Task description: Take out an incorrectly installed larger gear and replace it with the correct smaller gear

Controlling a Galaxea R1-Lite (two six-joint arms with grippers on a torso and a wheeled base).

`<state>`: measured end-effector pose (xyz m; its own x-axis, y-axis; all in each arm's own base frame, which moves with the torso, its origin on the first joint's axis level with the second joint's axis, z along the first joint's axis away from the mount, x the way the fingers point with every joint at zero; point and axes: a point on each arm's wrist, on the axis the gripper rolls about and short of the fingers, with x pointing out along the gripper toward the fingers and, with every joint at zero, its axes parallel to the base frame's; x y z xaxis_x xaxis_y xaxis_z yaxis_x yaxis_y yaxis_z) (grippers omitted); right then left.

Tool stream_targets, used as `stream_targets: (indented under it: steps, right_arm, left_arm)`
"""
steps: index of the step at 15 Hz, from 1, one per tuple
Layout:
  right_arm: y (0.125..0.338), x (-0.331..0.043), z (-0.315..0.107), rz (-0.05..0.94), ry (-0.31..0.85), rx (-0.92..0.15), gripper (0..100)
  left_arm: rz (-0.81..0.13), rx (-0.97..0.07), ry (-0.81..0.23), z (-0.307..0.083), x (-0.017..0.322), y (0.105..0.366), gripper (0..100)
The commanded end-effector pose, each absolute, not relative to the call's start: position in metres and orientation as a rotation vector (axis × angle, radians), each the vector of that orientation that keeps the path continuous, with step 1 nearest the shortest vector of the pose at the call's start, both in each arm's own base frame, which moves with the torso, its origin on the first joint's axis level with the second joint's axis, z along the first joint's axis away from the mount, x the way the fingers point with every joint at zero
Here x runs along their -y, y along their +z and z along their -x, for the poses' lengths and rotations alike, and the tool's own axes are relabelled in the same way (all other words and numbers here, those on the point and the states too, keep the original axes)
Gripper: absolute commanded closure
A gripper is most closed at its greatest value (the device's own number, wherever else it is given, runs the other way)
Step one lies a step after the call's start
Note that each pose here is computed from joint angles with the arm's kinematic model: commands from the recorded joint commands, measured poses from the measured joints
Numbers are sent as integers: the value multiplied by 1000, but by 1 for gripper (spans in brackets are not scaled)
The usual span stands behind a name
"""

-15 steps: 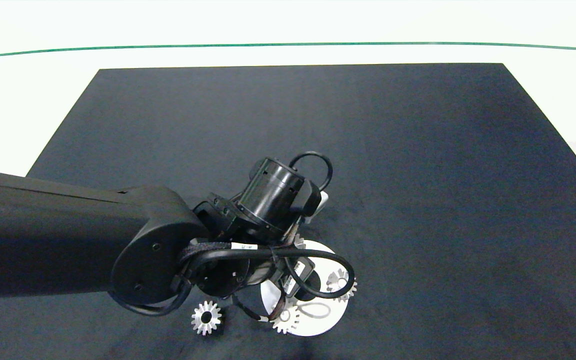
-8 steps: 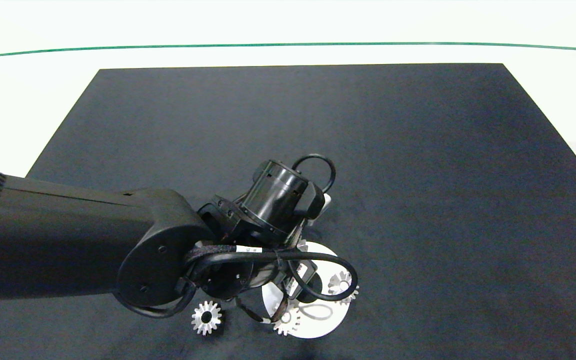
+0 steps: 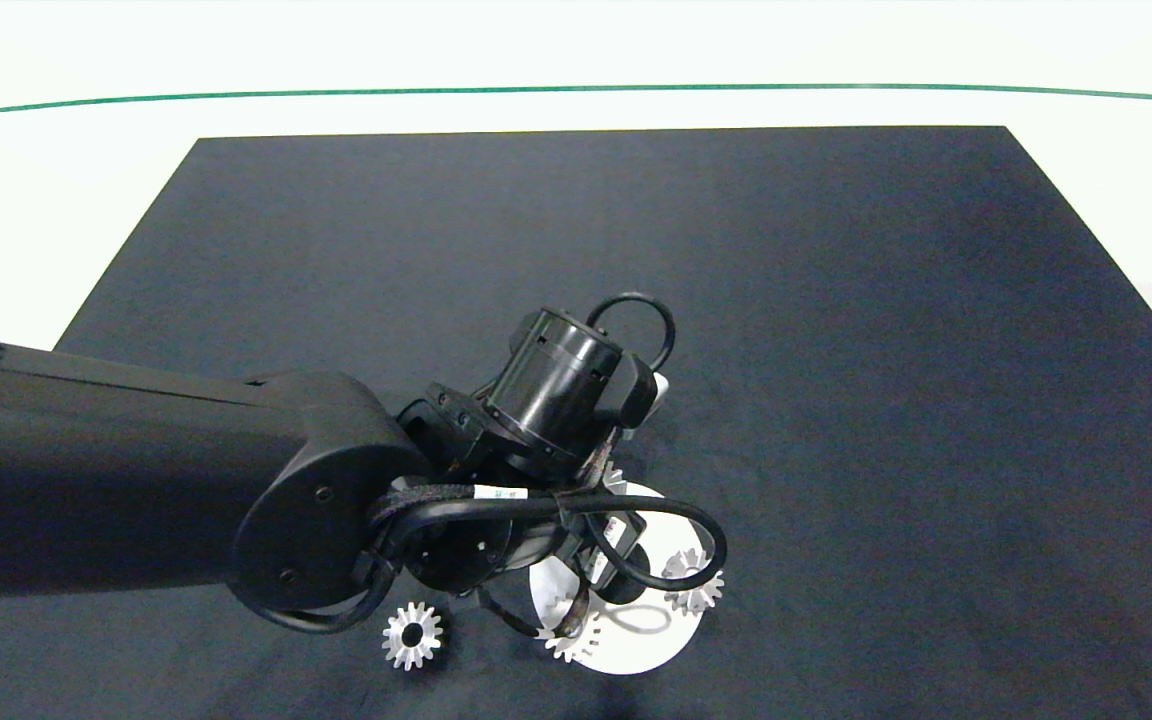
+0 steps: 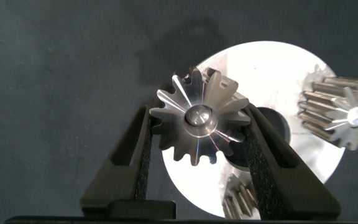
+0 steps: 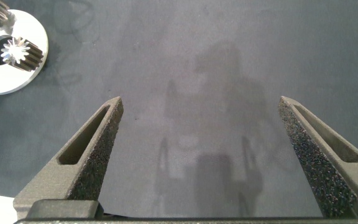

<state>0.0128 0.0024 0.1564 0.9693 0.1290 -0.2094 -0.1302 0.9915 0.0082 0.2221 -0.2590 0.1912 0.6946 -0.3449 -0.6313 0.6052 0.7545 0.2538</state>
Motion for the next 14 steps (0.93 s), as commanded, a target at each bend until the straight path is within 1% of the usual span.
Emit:
stream_targets:
  steps: [1,2,6,9,10,12,14]
  right_arm:
    - [156,-2,-13,6,132,-211,0]
    - [156,-2,-13,6,132,-213,0]
    - [156,-2,-13,8,132,-213,0]
    - [156,-2,-13,8,132,-211,0]
    - [156,-2,-12,8,132,-210,0]
    - [156,-2,-12,7,134,-210,0]
    - [155,-2,-12,8,132,-213,0]
  left_arm:
    - [-453,-559,-548,-218,253,205,75]
    - [-452,-558,-548,-217,252,207,75]
    - [-456,-572,-536,-206,232,227,75]
    - [-417,-562,-466,-211,204,238,75]
    - [-406,-570,-429,-216,194,237,75]
    - [-402,-617,-360,-225,175,227,75]
    - [-398,-653,-323,-232,165,217,75]
